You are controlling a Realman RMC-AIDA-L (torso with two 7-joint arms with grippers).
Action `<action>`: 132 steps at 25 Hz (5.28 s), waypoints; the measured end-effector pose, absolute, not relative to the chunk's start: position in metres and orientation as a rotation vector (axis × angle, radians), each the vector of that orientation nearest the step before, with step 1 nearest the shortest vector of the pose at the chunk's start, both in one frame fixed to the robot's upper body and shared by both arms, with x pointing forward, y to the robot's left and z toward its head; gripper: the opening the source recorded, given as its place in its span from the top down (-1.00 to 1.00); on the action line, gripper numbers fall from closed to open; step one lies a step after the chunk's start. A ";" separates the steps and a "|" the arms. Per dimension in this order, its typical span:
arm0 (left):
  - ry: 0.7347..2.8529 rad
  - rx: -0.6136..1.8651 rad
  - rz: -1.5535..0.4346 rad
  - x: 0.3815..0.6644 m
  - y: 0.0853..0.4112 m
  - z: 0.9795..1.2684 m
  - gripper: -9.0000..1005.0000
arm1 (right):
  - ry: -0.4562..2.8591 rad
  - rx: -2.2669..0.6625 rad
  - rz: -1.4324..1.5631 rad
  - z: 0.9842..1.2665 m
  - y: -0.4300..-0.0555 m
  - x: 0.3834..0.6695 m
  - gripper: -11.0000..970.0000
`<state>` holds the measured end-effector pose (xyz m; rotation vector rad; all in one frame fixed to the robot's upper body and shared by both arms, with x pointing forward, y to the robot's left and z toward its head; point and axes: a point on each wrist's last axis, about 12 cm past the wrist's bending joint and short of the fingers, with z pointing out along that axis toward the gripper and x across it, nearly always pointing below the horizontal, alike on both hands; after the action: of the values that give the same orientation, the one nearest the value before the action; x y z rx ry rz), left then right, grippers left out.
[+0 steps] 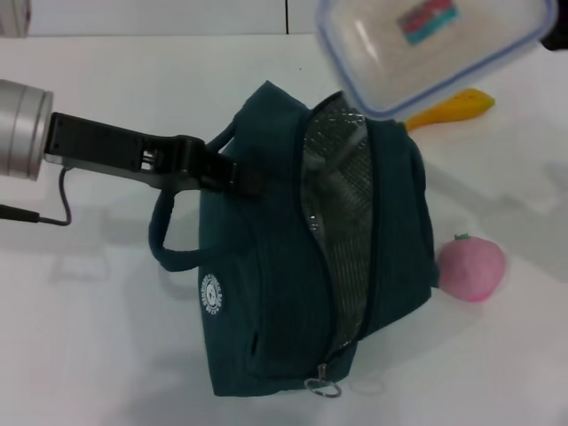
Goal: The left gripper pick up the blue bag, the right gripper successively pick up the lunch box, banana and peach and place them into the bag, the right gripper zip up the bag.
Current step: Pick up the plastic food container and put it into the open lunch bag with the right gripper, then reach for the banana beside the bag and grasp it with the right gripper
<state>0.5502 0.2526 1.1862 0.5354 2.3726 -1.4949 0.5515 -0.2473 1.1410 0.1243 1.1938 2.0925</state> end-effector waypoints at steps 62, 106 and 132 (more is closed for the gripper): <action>2.299 0.591 -1.517 0.551 0.250 1.182 0.91 | 1.840 -0.287 1.086 1.155 -0.310 0.625 -0.50; 2.259 0.666 -1.576 0.561 0.221 1.182 0.91 | 2.286 -0.808 0.170 1.167 -0.226 0.715 -0.50; 2.251 0.666 -1.586 0.558 0.225 1.175 0.90 | 2.244 -0.858 0.192 1.151 -0.206 0.706 -0.49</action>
<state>0.5583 0.2249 1.1749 0.6656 2.2505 -1.5863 0.7063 -0.2063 1.1511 -0.8583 2.2437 0.1921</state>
